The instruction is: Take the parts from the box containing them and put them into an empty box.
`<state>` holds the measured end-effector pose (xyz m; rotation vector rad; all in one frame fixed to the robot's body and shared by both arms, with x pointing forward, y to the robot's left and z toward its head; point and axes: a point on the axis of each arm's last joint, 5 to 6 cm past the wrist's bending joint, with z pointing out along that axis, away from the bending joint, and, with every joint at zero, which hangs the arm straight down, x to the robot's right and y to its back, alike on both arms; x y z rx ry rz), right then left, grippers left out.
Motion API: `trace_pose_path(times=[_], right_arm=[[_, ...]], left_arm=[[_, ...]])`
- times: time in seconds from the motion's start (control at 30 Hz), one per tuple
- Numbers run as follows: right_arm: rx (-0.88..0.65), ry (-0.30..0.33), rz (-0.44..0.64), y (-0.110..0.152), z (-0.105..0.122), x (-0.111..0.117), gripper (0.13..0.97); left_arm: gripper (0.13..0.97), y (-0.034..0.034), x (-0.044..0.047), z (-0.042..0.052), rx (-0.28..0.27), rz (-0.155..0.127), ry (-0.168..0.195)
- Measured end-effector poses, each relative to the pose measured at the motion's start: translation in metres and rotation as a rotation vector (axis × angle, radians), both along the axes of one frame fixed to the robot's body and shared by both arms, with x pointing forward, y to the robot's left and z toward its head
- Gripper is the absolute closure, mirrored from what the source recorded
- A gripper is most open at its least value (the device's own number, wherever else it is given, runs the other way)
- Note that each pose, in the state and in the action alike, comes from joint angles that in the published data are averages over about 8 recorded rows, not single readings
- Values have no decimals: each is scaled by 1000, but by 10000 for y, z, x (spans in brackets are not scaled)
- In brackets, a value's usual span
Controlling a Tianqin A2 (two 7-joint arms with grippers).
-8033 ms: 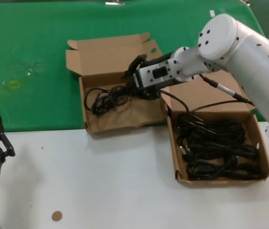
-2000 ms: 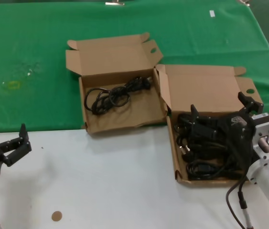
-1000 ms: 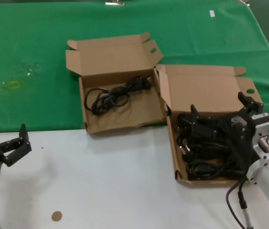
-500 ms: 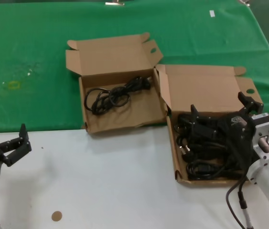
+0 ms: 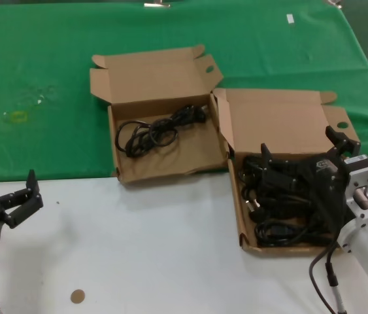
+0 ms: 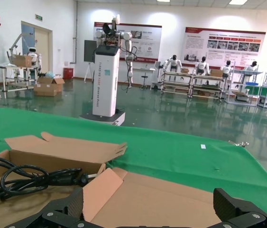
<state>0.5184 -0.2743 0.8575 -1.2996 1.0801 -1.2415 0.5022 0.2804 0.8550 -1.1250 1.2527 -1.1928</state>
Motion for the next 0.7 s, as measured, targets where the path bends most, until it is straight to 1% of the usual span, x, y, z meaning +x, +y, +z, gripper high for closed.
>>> trace_pose_path(times=[0.7], right_arm=[[0, 0, 0, 0, 0, 0, 130]], left_arm=[[132, 0, 0, 0, 0, 0, 0]])
